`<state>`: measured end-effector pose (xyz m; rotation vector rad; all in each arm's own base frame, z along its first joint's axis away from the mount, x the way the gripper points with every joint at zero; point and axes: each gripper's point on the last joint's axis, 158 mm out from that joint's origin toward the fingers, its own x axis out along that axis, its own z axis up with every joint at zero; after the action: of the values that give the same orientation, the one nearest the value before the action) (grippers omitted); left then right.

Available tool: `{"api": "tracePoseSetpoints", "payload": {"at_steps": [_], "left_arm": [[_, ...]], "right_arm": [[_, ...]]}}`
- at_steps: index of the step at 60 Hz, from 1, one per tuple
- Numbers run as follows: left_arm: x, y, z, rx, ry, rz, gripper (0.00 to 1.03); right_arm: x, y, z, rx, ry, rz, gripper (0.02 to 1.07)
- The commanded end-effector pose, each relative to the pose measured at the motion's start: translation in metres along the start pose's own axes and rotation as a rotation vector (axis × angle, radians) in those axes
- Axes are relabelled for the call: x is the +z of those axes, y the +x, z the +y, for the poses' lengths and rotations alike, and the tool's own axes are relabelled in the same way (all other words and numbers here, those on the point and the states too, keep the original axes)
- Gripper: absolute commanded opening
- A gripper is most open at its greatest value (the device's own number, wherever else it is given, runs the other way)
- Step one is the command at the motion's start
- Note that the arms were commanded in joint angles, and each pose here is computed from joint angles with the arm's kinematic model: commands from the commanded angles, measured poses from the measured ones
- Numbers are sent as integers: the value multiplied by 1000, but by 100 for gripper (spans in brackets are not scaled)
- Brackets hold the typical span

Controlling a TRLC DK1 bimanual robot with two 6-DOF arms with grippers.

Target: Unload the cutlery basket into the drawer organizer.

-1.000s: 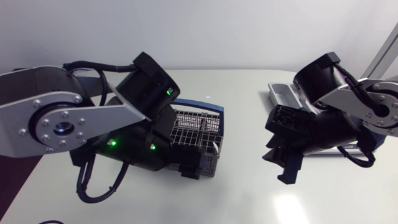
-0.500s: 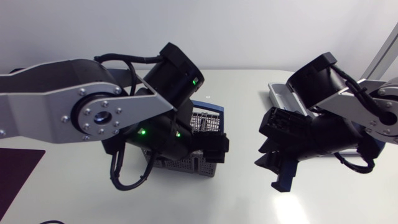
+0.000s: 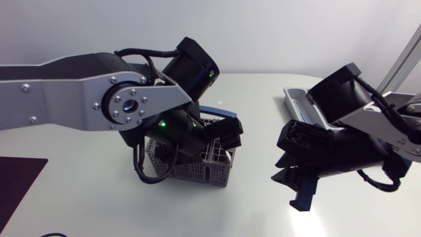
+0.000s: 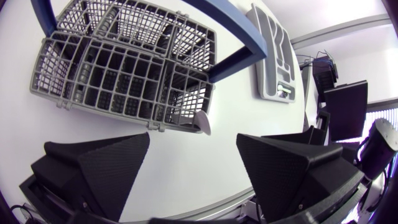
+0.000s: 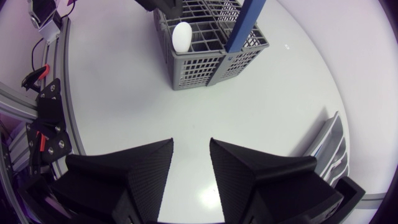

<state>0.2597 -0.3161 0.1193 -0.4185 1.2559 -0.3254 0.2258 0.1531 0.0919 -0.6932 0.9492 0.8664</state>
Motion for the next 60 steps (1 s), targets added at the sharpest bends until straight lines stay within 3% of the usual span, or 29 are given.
{"api": "tracePoseSetpoints", "payload": {"at_steps": [1, 8, 16, 24, 38, 44, 60], "left_arm": [[9, 1, -7, -7, -73, -4, 97], [9, 5, -7, 4, -109, 3, 96], [7, 10, -9, 10, -119, 12, 82], [9, 14, -11, 13, -125, 13, 60], [3, 23, -12, 51, -138, 47, 58], [4, 26, -12, 54, -141, 47, 40], [6, 33, -13, 66, -141, 57, 38]], "right_arm": [[-6, 3, 7, 13, 14, 5, 48], [-9, 5, 9, 20, 14, 5, 48], [-11, 6, 11, 27, 18, 1, 48], [-13, 7, 12, 28, 19, 0, 48], [-15, 5, 11, 24, 19, -6, 48], [-17, 6, 12, 30, 22, -9, 48], [-18, 5, 9, 26, 24, -22, 48]]}}
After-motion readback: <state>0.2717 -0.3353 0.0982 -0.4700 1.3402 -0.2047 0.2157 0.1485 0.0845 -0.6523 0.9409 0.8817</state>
